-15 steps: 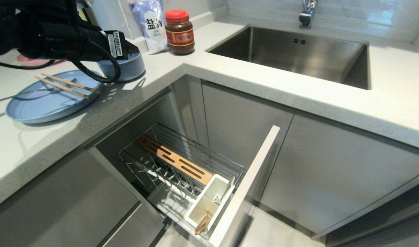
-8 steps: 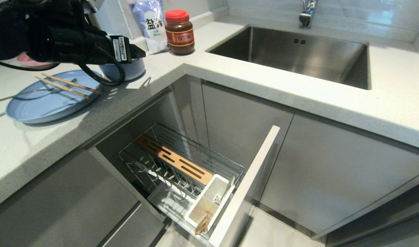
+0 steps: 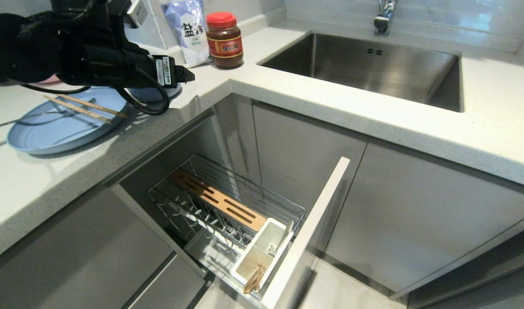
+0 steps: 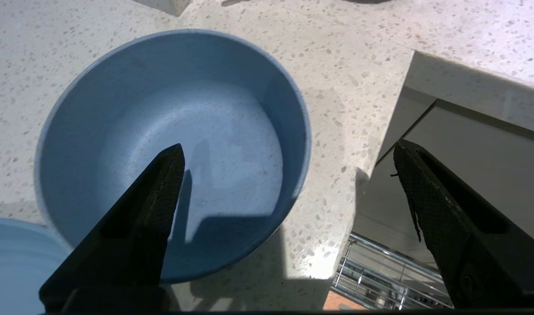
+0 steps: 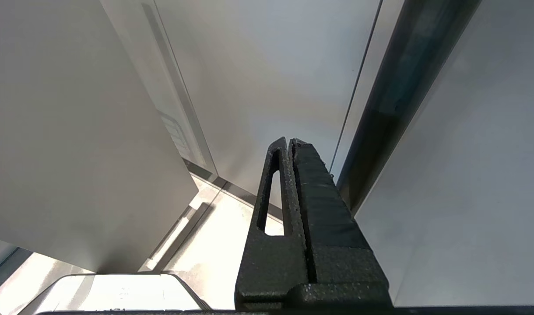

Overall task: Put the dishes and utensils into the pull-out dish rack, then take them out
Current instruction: Pick up the bowl and place it in the cupboard

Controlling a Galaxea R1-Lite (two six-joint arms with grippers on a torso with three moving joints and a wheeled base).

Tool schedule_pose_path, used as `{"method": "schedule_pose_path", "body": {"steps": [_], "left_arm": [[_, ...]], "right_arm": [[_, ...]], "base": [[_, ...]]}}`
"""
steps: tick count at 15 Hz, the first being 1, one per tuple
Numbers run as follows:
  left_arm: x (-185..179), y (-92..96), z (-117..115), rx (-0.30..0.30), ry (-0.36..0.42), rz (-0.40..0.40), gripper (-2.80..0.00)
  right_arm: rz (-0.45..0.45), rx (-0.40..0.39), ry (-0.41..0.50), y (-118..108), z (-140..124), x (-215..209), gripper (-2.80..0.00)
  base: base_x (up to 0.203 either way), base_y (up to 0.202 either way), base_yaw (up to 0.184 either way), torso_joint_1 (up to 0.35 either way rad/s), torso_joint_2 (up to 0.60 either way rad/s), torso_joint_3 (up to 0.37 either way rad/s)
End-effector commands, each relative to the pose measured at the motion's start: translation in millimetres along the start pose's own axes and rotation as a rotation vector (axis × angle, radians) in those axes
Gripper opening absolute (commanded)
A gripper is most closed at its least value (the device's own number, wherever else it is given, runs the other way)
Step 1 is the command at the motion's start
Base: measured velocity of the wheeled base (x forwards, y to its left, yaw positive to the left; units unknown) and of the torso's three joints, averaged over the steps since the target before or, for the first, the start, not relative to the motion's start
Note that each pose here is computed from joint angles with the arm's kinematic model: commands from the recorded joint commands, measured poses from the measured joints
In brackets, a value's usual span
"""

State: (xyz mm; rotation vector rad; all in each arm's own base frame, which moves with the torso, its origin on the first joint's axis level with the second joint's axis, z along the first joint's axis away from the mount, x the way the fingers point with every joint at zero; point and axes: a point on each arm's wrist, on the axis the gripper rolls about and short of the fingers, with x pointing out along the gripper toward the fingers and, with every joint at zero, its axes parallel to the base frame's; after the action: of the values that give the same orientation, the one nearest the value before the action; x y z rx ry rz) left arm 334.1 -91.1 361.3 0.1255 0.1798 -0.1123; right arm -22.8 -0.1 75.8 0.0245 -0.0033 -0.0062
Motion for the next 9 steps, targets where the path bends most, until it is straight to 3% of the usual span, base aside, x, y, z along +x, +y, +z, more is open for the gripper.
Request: {"method": "schedule_pose_path", "body": {"steps": [1, 2, 3, 9], "left_arm": [[1.6, -0.4, -0.7, 0.003, 0.001, 0.0, 0.0], [1.6, -0.4, -0.8, 0.003, 0.002, 0.002, 0.0], [1.8, -0.4, -1.1, 0.003, 0.003, 0.002, -2.8], [1.2, -0.3, -0.8, 0.003, 0.003, 0.002, -2.8]], "right_arm": [[0.0, 0.0, -0.002, 0.0, -0.5, -0.2, -2.8], [0.0, 0.0, -0.003, 0.0, -0.5, -0.2, -2.8], [0.0, 0.0, -0.003, 0.0, -0.5, -0.2, -2.8], [0.0, 0.0, -0.003, 0.0, -0.5, -0.2, -2.8]], "base": [[0.0, 0.0, 0.0, 0.0, 0.0, 0.0], [0.0, 0.0, 0.0, 0.0, 0.0, 0.0], [0.0, 0.0, 0.0, 0.0, 0.0, 0.0], [0.0, 0.0, 0.0, 0.0, 0.0, 0.0]]}}
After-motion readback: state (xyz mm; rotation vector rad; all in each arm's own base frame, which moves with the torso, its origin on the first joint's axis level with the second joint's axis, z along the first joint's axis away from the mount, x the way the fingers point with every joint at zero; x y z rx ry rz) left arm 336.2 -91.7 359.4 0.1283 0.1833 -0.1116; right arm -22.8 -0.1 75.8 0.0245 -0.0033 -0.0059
